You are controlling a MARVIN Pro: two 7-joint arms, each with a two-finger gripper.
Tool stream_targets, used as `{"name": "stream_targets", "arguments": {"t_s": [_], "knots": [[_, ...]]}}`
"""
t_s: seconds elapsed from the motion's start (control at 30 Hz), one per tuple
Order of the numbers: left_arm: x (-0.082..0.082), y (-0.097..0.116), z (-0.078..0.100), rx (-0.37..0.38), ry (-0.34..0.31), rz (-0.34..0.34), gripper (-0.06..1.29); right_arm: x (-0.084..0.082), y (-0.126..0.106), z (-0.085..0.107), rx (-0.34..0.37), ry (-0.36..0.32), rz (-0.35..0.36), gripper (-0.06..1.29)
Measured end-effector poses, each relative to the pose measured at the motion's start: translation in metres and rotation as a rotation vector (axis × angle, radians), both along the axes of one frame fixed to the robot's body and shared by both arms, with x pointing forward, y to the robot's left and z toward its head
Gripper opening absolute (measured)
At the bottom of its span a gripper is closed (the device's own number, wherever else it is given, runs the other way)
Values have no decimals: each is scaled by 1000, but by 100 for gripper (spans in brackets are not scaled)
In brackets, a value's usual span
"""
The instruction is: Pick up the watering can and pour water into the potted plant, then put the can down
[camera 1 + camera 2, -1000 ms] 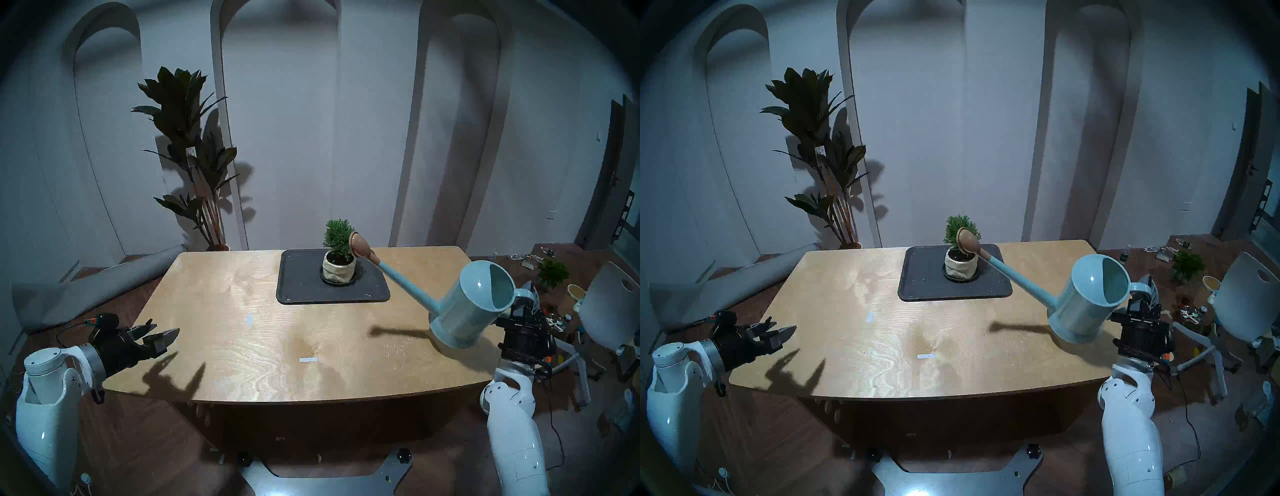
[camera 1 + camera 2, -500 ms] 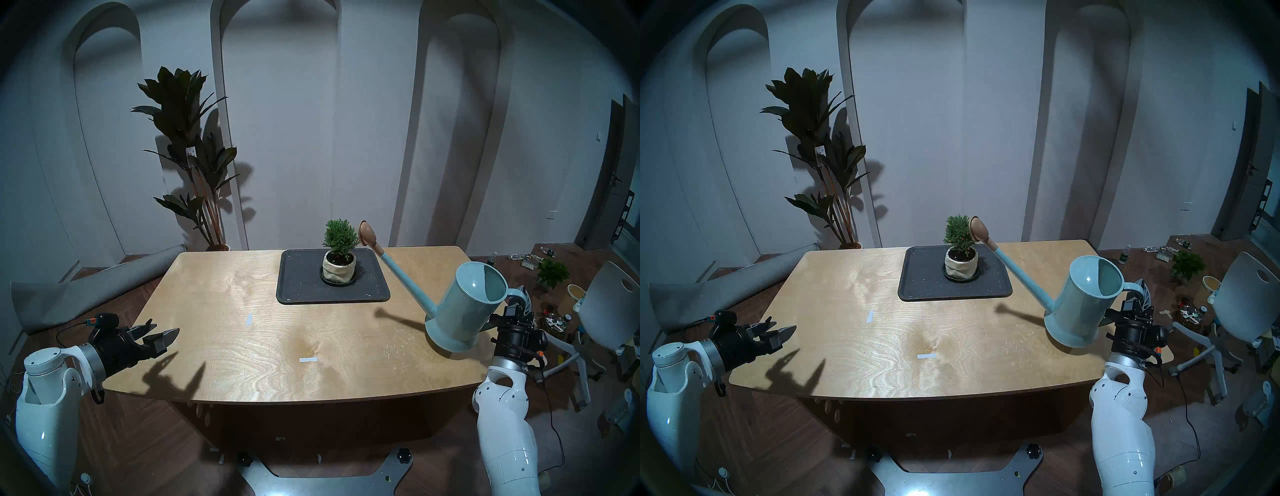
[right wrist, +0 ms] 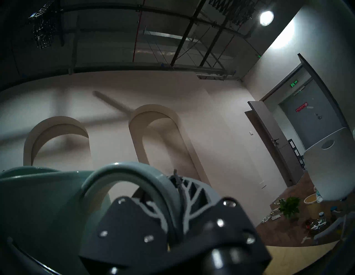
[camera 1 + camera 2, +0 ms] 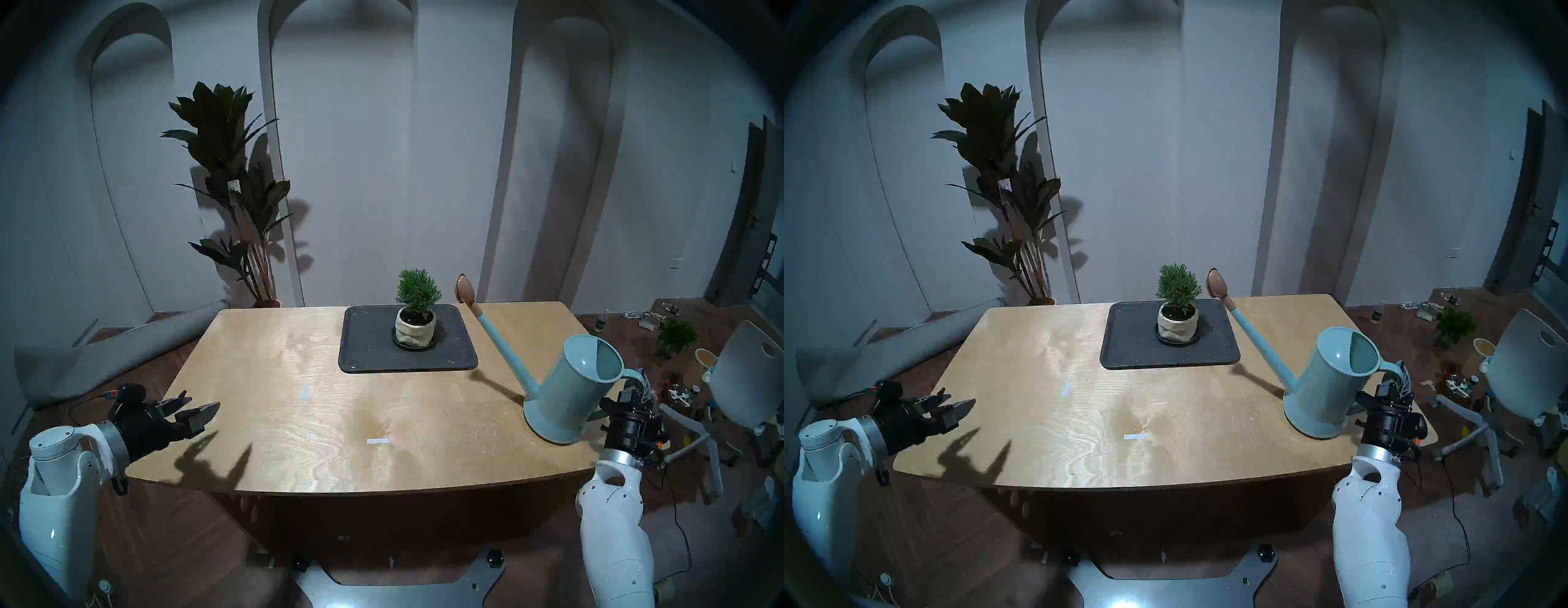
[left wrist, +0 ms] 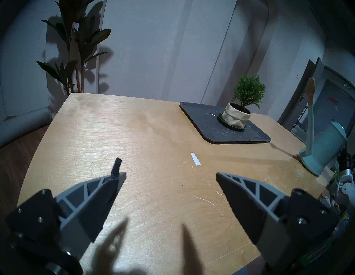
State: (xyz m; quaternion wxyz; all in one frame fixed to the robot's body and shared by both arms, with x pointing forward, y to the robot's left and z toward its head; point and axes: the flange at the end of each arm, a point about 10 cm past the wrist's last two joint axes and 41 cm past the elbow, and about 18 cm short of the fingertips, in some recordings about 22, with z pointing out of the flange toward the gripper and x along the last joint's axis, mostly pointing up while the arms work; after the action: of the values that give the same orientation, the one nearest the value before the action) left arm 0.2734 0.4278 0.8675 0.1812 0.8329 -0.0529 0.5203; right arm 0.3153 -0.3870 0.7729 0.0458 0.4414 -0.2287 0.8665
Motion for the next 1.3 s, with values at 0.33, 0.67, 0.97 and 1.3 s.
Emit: {"name": "stream_targets", "arguments": {"t_s": [0.33,0.67,0.97,1.3], "knots": [[0,0,0,0,0,0,124,6,-2,1,-17,3,-2,8],[0,0,0,0,0,0,124,7,-5,3,-31,13,-30,122],[0,0,0,1,0,0,124,-1,-3,1,-31,27,-57,122],[0,0,0,1,0,1,124,-27,3,-17,-15,61,-78,122]]}}
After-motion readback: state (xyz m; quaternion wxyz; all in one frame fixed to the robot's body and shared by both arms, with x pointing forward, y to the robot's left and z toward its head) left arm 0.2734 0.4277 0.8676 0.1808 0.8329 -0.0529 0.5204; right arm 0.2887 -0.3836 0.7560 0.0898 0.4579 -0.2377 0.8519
